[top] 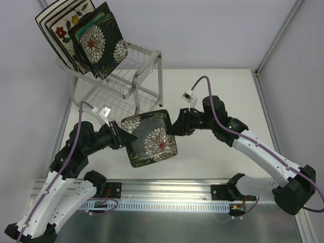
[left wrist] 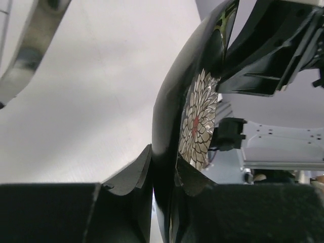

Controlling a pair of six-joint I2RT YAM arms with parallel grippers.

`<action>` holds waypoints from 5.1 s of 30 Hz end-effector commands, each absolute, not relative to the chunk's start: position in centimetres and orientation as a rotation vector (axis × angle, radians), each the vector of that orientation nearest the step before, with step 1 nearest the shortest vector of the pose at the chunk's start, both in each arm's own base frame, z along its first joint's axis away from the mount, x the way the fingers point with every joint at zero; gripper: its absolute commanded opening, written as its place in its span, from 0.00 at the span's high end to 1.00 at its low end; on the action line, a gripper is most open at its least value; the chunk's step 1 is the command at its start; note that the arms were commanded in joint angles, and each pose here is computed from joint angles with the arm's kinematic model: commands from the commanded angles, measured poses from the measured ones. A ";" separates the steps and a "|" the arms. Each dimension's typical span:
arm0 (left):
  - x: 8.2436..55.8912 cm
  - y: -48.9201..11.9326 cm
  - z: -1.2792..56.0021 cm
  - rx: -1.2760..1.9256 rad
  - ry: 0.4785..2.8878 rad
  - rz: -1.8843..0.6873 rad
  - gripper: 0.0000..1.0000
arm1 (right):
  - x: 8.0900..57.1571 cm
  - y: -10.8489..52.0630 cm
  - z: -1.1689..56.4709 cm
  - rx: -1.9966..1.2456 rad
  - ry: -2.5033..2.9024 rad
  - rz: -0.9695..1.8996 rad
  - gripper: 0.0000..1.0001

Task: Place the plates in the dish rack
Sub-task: Pass the plate from the right arm to the left, then insert the plate into the dish rack

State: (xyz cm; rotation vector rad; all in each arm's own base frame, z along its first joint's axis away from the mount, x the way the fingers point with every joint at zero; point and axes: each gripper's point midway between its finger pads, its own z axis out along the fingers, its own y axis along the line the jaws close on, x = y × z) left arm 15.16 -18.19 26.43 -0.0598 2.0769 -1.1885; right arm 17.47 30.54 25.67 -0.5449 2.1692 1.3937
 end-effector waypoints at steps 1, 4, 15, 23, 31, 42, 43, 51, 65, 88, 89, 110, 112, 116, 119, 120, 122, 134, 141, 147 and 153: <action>15.6 -17.5 28.3 0.014 1.959 -1.128 1.00 | 18.5 30.6 29.2 -0.561 2.035 1.365 0.68; 15.8 -17.1 29.0 0.029 1.925 -1.101 1.00 | 18.6 30.3 28.8 -0.553 2.054 1.331 0.45; 14.9 -16.4 32.8 0.179 1.773 -1.043 1.00 | 20.5 25.7 28.6 -0.470 2.098 0.982 0.01; 13.0 -16.9 37.0 0.402 1.610 -1.046 1.00 | 23.4 15.9 27.2 -0.122 2.141 0.578 0.00; 13.0 -17.0 44.3 0.444 1.442 -1.039 1.00 | 22.7 13.1 24.8 -0.005 2.198 0.537 0.00; 16.5 -15.3 57.3 0.323 1.244 -0.878 1.00 | 21.5 12.2 24.7 -0.054 2.198 0.511 0.00; 16.2 -14.7 59.1 0.309 1.201 -0.855 1.00 | 21.4 12.2 24.6 -0.056 2.201 0.511 0.01; 21.1 -11.6 63.8 0.209 1.116 -0.536 1.00 | 20.8 12.3 24.5 -0.098 2.205 0.531 0.00; 27.4 -7.5 66.2 0.060 0.959 -0.173 1.00 | 19.4 11.8 24.0 -0.145 2.222 0.525 0.00; 34.6 -4.9 60.9 0.079 1.038 -0.144 1.00 | 18.8 11.4 23.8 -0.184 2.230 0.513 0.00; 34.7 -4.8 60.8 0.082 1.038 -0.142 1.00 | 18.8 11.4 23.7 -0.187 2.233 0.511 0.00; 37.1 -5.5 57.5 0.132 1.116 -0.167 1.00 | 19.1 11.6 23.4 -0.186 2.236 0.515 0.01; 37.3 -5.4 57.0 0.130 1.126 -0.165 1.00 | 19.2 11.6 23.6 -0.190 2.230 0.517 0.00; 37.4 -5.7 56.0 0.116 1.145 -0.199 1.00 | 19.2 11.7 23.5 -0.188 2.230 0.518 0.00; 37.7 -5.6 55.0 0.106 1.164 -0.203 1.00 | 19.3 11.7 23.4 -0.186 2.232 0.523 0.01; 37.5 -5.6 54.9 0.104 1.161 -0.203 1.00 | 19.3 11.8 23.4 -0.190 2.232 0.523 0.00; 37.4 -5.6 54.6 0.092 1.165 -0.212 1.00 | 19.3 11.8 23.4 -0.189 2.231 0.524 0.00; 36.6 -5.0 53.0 0.062 1.175 -0.198 0.84 | 19.0 11.7 23.1 -0.187 2.239 0.527 0.00; 36.4 -4.8 52.8 0.046 1.179 -0.199 0.68 | 18.6 11.5 23.2 -0.187 2.231 0.527 0.00; 36.0 -4.7 53.1 0.040 1.174 -0.202 0.57 | 18.2 11.3 23.0 -0.182 2.229 0.526 0.00; 35.0 -4.6 53.3 0.030 1.164 -0.212 0.37 | 18.0 11.1 23.2 -0.172 2.219 0.521 0.00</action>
